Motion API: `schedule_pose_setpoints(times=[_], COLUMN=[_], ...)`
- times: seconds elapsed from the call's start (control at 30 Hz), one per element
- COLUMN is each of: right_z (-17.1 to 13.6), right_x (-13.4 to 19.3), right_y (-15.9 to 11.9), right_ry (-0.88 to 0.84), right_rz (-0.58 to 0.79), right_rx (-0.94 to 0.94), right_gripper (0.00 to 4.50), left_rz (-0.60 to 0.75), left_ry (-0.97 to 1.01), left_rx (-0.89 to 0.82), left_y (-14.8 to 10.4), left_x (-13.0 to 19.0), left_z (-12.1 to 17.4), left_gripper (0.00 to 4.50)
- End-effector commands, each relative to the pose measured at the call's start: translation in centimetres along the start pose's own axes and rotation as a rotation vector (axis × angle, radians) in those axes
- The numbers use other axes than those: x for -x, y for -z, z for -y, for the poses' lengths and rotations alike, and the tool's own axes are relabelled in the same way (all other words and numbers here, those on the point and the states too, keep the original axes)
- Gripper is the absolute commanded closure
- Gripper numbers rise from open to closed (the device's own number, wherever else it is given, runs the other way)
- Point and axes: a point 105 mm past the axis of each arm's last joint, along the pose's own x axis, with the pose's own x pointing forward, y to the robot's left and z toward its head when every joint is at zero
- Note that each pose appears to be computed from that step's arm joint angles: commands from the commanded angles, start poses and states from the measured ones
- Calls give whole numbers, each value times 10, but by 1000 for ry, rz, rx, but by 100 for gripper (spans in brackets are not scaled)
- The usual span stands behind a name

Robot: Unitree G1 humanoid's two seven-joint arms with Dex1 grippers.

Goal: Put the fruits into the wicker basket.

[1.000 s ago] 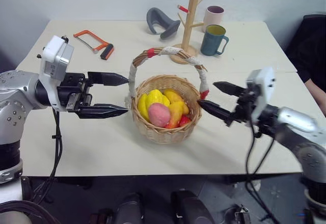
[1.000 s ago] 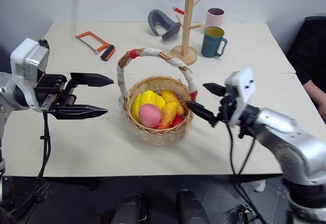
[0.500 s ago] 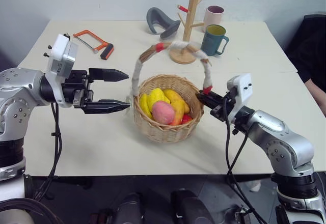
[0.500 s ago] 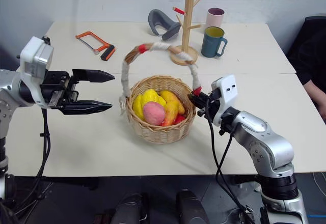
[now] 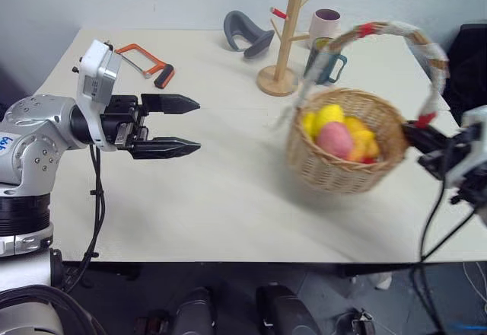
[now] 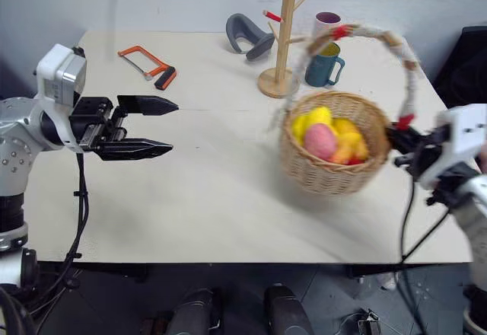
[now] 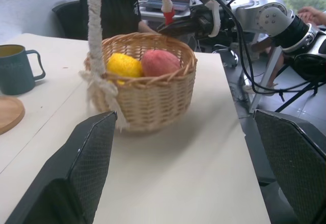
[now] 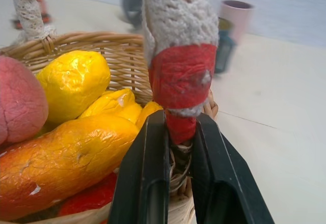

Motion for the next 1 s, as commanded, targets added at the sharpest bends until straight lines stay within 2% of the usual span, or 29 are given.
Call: schedule_pose_setpoints(times=[0.03,0.13,0.17,0.2,0.4,0.53,0.6,0.8,0.87,1.0], right_z=[29,45,48,50,48,50,50,42,40,42], right_x=[14,18,19,20,36,72,94,157,163,155], right_y=[-6,7,11,13,18,8,2,-30,-37,-39], right_ry=[108,188,206,217,214,203,169,-11,-43,-58], right_rz=[37,36,41,47,35,-29,-85,-223,-232,-215], right_rx=[32,6,-14,-26,17,81,103,-2,-16,-16], right_gripper=[430,430,358,337,145,10,10,10,10,10], left_rz=[22,30,29,28,62,70,69,83,84,63], left_ry=[29,41,45,50,90,104,111,106,111,130], left_rx=[-53,-52,-53,-54,-45,-41,-40,-44,-48,-43], left_y=[-11,-11,-10,-10,-16,-18,-17,-14,-13,-8], left_x=[-4,-7,-8,-9,-14,-16,-17,-18,-20,-20], left_z=[3,3,3,3,3,-1,-2,-9,-9,-5], left_gripper=[0,0,0,0,0,0,0,0,0,0])
